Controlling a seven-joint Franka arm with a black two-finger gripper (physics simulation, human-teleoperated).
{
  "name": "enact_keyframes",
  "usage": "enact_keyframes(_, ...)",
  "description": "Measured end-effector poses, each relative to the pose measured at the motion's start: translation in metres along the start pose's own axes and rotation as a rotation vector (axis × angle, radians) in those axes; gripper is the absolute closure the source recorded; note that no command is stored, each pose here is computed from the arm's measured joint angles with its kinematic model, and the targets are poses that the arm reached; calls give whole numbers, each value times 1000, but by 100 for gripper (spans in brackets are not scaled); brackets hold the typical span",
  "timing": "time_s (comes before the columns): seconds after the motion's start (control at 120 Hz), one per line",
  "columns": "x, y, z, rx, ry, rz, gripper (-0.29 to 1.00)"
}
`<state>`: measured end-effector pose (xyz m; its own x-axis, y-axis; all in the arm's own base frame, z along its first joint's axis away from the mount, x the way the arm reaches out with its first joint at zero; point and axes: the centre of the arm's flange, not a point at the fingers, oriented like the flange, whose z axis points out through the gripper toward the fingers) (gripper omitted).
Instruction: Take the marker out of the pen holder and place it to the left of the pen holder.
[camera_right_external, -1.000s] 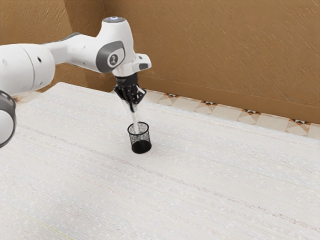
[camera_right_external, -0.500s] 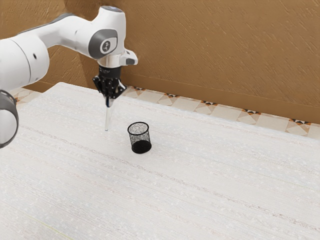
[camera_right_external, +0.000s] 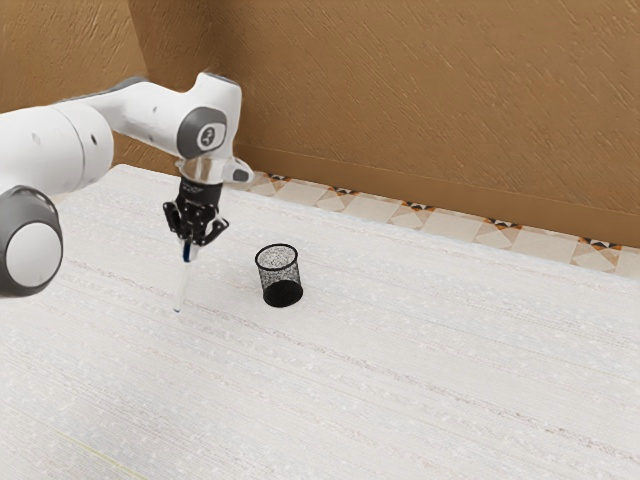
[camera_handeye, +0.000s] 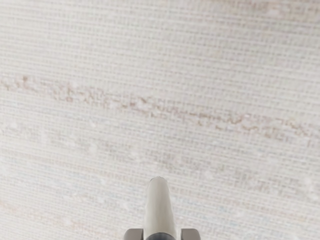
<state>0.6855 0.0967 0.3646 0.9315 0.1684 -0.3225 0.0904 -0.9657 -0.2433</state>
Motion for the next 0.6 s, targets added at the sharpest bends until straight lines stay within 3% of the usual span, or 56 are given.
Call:
enact_keyframes(0.15, 6, 1, 9, -24, 7, 0, 39)
enact_keyframes(0.258, 8, 1, 6, -39, 34, -3, 24)
enact_keyframes(0.6, -52, 21, -117, -79, 255, 43, 5)
